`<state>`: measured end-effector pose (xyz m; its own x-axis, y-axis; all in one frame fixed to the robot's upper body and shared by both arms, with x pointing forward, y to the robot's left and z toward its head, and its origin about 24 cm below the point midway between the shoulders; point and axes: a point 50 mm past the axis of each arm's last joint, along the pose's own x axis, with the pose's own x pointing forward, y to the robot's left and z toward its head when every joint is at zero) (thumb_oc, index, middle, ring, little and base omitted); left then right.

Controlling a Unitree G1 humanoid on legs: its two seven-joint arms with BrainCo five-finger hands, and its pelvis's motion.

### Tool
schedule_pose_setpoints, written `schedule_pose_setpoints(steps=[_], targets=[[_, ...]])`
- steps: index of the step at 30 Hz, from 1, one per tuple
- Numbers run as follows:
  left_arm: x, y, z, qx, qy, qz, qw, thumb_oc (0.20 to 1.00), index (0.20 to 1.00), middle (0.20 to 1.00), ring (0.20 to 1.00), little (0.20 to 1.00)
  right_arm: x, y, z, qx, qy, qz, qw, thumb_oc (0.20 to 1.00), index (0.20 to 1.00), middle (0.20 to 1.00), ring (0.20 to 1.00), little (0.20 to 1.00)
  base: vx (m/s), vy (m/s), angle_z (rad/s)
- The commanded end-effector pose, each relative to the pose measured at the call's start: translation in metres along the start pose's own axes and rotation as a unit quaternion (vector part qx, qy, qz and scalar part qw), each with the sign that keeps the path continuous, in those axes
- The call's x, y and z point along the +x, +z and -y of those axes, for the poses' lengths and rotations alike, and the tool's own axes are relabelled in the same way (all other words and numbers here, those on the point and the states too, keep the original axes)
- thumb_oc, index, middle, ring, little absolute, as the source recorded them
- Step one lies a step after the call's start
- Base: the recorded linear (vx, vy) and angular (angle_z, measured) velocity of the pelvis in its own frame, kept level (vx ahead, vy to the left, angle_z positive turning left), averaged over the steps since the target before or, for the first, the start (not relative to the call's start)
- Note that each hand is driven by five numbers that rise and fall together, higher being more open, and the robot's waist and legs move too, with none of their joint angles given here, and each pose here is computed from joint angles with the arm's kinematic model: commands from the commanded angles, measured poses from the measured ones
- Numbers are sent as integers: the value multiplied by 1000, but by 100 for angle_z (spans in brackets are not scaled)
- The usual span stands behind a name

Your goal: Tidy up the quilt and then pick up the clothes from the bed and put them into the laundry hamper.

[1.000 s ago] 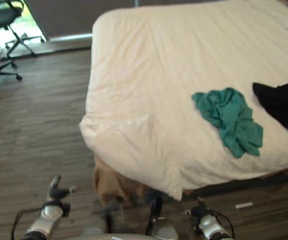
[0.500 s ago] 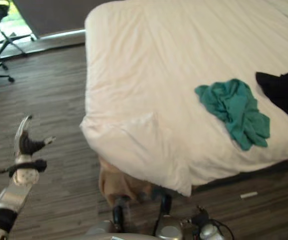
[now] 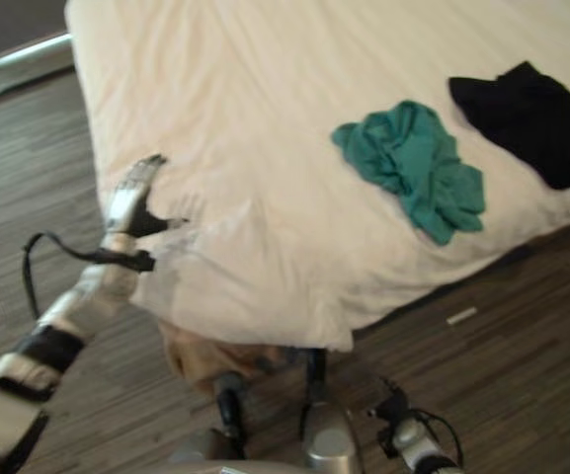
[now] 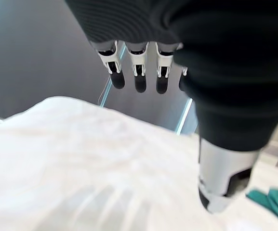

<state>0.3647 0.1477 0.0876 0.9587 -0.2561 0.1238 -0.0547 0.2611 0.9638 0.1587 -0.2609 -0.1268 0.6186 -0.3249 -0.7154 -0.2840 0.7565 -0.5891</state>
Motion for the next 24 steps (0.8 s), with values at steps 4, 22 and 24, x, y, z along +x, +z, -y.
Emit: schedule_pose_setpoints(steps=[4,22,24], targets=[[-4,-11,12,76,-114,21,990,200,200,200,200,200,3,-7,9,31,-26,-37,998,1000,1000,1000,1000,1000,32,28,-35],[-281,-135,131,-51,-368,-374,850,1000,1000,1000,1000,1000,-25,92,193,142,-304,214,917,1000,1000,1000,1000,1000,23,13,7],[-314,-131,144,-56,-399,-415,816,1000,1000,1000,1000,1000,-41,122,209,122,-325,279,896,1000,1000,1000,1000,1000,-20,32,11]])
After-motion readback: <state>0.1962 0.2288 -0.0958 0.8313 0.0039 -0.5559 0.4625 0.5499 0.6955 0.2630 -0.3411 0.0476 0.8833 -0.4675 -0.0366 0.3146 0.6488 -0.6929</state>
